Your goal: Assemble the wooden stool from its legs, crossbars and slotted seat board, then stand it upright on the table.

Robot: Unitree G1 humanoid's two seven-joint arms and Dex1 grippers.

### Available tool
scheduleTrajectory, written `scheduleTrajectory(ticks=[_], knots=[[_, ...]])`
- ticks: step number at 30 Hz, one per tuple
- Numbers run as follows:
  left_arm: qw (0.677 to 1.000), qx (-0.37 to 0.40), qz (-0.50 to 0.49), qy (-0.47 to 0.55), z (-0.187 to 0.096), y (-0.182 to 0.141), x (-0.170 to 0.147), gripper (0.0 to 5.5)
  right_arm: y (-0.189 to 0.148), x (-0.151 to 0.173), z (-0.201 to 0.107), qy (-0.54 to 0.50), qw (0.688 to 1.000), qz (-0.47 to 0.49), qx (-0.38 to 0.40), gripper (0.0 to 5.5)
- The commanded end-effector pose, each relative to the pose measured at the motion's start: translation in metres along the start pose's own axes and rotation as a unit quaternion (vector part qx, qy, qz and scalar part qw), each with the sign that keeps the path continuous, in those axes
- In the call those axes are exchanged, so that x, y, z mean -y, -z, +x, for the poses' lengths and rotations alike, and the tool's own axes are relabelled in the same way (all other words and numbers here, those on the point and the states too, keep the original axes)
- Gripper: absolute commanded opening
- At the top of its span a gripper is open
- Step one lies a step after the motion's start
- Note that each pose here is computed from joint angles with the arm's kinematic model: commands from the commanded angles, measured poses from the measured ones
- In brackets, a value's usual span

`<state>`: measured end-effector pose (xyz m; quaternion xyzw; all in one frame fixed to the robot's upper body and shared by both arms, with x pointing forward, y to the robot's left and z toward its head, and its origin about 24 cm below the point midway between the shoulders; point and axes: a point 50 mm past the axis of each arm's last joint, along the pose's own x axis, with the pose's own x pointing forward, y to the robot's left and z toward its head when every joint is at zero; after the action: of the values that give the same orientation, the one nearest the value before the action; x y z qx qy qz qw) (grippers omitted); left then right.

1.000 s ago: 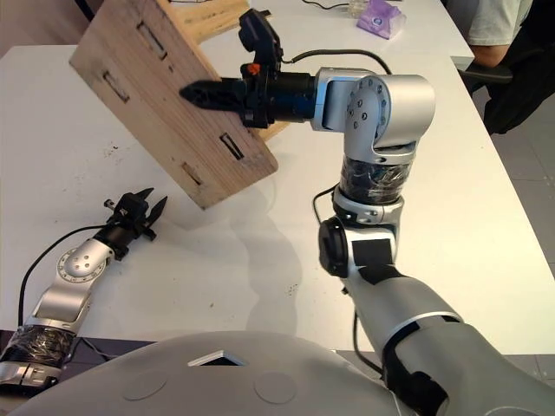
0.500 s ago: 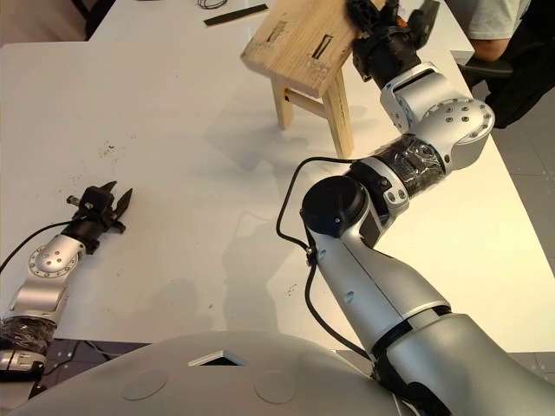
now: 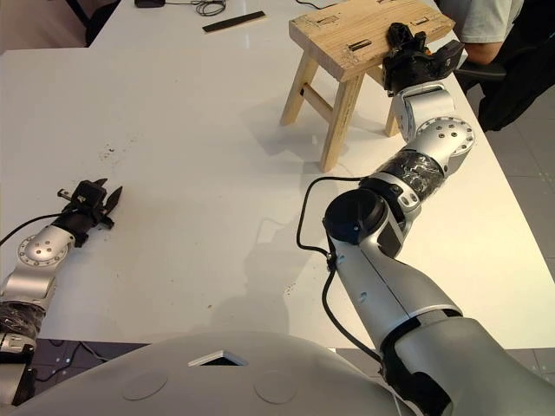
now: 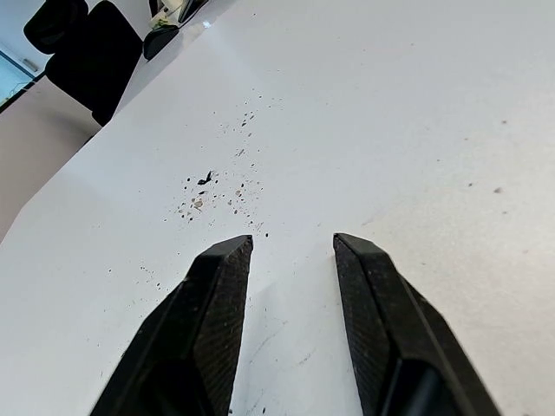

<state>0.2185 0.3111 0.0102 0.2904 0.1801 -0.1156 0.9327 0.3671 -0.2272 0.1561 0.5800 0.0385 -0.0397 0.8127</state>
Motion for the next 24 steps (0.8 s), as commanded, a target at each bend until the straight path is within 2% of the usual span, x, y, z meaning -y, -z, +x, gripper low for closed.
scheduleTrajectory(ticks=[1, 5, 10, 12, 17, 21, 24], knots=[[0.967, -0.219, -0.009, 0.132, -0.036, 0.081, 0.059, 1.76, 0.013, 0.089, -0.017, 0.207, 0.976, 0.064, -0.018, 3.1], [0.966, -0.22, -0.012, 0.133, -0.037, 0.082, 0.062, 1.76, 0.002, 0.038, -0.007, 0.068, 0.984, 0.162, 0.0, 3.1], [0.966, -0.218, -0.015, 0.14, -0.035, 0.082, 0.071, 1.76, -0.005, 0.002, -0.009, 0.008, 0.988, 0.154, 0.0, 3.1], [0.966, -0.216, -0.015, 0.14, -0.033, 0.081, 0.071, 1.76, -0.011, -0.001, -0.011, 0.004, 0.99, 0.142, 0.017, 3.1], [0.966, -0.219, -0.016, 0.139, -0.034, 0.082, 0.071, 1.76, -0.022, 0.008, -0.019, 0.014, 0.991, 0.124, 0.051, 3.84], [0.965, -0.222, -0.017, 0.141, -0.035, 0.084, 0.073, 1.76, -0.03, 0.009, -0.026, -0.016, 0.986, 0.156, 0.064, 4.51], [0.964, -0.223, -0.019, 0.142, -0.036, 0.086, 0.076, 1.76, -0.049, 0.019, -0.036, -0.026, 0.981, 0.164, 0.103, 4.84]])
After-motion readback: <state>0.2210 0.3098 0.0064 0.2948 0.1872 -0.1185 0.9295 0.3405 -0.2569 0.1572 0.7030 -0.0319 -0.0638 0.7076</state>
